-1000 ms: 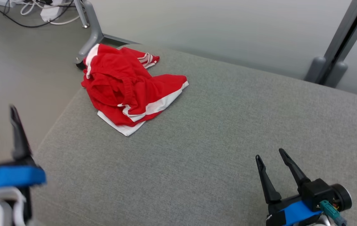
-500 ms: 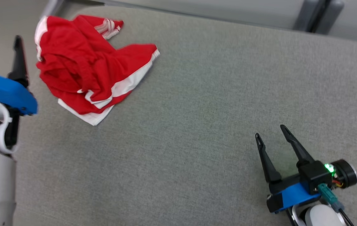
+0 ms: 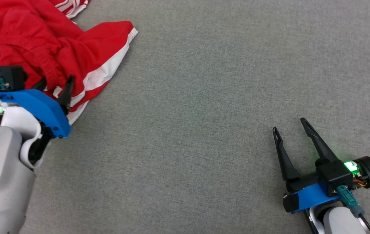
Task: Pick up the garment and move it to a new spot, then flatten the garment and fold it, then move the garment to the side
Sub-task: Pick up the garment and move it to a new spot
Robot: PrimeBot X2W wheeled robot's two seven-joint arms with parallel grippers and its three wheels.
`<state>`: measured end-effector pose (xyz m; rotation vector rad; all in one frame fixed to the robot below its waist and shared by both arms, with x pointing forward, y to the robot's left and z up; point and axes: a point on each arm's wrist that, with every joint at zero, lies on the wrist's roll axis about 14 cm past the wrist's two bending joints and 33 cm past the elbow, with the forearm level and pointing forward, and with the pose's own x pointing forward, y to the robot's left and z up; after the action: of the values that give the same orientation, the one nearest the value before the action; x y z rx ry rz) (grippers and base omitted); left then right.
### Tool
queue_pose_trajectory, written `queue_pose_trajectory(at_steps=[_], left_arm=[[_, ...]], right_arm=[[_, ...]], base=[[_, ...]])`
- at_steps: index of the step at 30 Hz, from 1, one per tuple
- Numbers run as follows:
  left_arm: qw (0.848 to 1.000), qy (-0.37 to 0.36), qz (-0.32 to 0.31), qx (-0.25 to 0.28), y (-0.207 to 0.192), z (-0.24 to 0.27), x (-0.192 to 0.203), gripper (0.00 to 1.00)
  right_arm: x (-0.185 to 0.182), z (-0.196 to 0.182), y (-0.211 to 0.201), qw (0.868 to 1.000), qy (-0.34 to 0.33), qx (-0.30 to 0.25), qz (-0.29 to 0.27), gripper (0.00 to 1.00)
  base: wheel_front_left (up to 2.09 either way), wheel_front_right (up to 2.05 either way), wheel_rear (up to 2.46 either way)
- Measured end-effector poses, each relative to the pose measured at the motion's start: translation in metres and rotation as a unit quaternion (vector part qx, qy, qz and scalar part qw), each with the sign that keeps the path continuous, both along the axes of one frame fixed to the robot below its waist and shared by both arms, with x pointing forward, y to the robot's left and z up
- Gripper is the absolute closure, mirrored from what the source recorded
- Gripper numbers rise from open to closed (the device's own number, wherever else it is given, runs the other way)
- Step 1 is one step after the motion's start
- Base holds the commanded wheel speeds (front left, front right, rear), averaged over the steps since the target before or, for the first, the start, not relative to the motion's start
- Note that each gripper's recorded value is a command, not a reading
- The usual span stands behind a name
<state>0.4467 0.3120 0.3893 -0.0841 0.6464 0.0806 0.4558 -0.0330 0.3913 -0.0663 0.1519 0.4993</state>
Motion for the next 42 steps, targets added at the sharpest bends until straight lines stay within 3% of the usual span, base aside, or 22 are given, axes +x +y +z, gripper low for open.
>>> queue_pose_trajectory(at_steps=[6, 7, 8, 10, 16, 20, 28, 34, 42], left_arm=[[1.000, 0.020, 0.006, 0.001, 0.008, -0.014, 0.002, 0.00], [1.000, 0.020, 0.004, -0.001, 0.006, -0.015, 0.003, 0.11], [1.000, 0.024, 0.001, 0.000, 0.005, -0.016, 0.003, 0.47], [1.000, 0.017, -0.010, 0.005, 0.003, -0.012, 0.007, 0.98], [0.997, -0.060, -0.032, 0.030, 0.007, 0.035, 0.027, 1.00], [0.987, -0.130, -0.049, 0.076, 0.019, 0.092, 0.038, 1.00], [0.951, -0.234, -0.149, 0.133, -0.029, 0.200, 0.048, 1.00], [0.905, -0.312, -0.255, 0.133, -0.115, 0.270, 0.041, 1.00], [0.812, -0.423, -0.399, 0.046, -0.258, 0.348, 0.005, 1.00]], right_arm=[[0.001, -0.003, -0.005, 1.000, 0.002, -0.001, -0.007, 0.00], [0.001, -0.003, -0.006, 1.000, 0.002, -0.001, -0.008, 0.00], [0.001, -0.003, -0.007, 1.000, 0.002, -0.001, -0.009, 0.00], [0.001, -0.002, -0.008, 1.000, 0.002, -0.001, -0.010, 0.00], [-0.003, 0.006, -0.008, 1.000, -0.001, 0.009, -0.012, 0.00], [-0.010, 0.025, -0.007, 0.999, -0.014, 0.027, -0.014, 0.00], [-0.027, 0.056, -0.028, 0.997, -0.031, 0.048, -0.046, 0.00], [-0.044, 0.081, -0.065, 0.992, -0.056, 0.060, -0.100, 0.00], [-0.066, 0.101, -0.131, 0.976, -0.085, 0.059, -0.192, 0.00]], base=[[0.00, 0.00, 0.00], [0.00, 0.00, 0.00], [0.00, 0.00, 0.00], [0.00, 0.00, 0.00], [0.00, 0.00, 0.00], [0.00, 0.00, 0.00], [0.00, 0.00, 0.00], [0.00, 0.00, 0.00], [0.00, 0.00, 0.00]])
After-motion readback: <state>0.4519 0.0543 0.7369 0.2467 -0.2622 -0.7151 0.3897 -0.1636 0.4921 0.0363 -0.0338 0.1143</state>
